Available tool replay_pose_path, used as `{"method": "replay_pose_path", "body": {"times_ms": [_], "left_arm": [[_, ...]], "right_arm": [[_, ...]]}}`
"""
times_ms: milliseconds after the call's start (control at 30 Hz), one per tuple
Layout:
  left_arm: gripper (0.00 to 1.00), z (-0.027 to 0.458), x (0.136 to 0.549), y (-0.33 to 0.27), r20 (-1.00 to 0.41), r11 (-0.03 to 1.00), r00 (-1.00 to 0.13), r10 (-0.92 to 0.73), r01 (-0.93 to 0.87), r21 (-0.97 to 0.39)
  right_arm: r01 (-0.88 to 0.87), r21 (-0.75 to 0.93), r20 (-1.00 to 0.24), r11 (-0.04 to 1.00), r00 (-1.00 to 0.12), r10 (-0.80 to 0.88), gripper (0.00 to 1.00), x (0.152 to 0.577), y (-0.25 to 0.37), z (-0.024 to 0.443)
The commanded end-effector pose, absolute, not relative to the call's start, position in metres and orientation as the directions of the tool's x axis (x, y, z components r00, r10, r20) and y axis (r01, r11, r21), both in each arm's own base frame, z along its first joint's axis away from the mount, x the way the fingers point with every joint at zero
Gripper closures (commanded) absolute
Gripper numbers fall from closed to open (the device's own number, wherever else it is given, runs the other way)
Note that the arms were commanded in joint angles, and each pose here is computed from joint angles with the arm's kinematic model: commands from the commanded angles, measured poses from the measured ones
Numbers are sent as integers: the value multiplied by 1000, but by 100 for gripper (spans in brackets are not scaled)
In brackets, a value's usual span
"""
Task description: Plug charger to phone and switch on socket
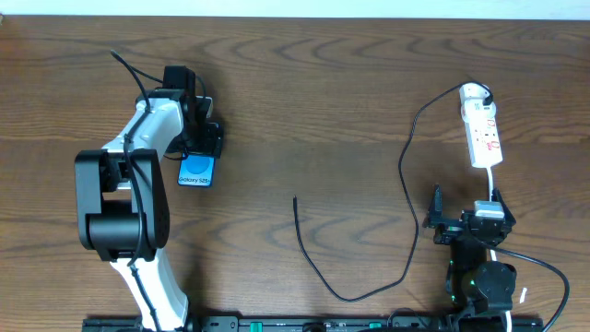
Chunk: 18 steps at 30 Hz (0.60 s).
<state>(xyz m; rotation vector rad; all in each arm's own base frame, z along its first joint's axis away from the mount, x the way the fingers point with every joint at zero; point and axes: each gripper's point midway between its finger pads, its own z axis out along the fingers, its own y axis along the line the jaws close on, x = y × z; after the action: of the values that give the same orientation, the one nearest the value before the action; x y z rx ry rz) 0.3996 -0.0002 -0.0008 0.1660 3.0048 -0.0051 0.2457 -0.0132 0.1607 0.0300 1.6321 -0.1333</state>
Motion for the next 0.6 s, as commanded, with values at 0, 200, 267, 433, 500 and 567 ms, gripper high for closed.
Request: {"method": "replay_pose_path", "body": {"times_ms": [0, 200, 267, 433, 500, 567], "left_arm": [[16, -9, 392, 5, -100, 993, -988, 114, 112, 27], [16, -13, 393, 5, -100, 993, -988, 119, 116, 28], [16, -17, 393, 5, -96, 993, -988, 119, 116, 27], [16, -24, 395, 5, -94, 993, -989, 118, 116, 27], [16, -23, 396, 5, -95, 993, -988, 119, 116, 27], [16, -23, 396, 5, -96, 993, -988, 119, 116, 27]], "right_arm": [[99, -56, -997, 994, -64, -50, 1, 245, -12, 161], [99, -56, -997, 994, -64, -50, 1, 245, -12, 161], [99, -56, -997, 994, -64, -50, 1, 245, -12, 161], [99, -56, -997, 994, -64, -50, 1, 245, -12, 161], [99, -56, -997, 994, -64, -50, 1, 245, -12, 161], [99, -56, -997, 994, -64, -50, 1, 245, -12, 161]]}}
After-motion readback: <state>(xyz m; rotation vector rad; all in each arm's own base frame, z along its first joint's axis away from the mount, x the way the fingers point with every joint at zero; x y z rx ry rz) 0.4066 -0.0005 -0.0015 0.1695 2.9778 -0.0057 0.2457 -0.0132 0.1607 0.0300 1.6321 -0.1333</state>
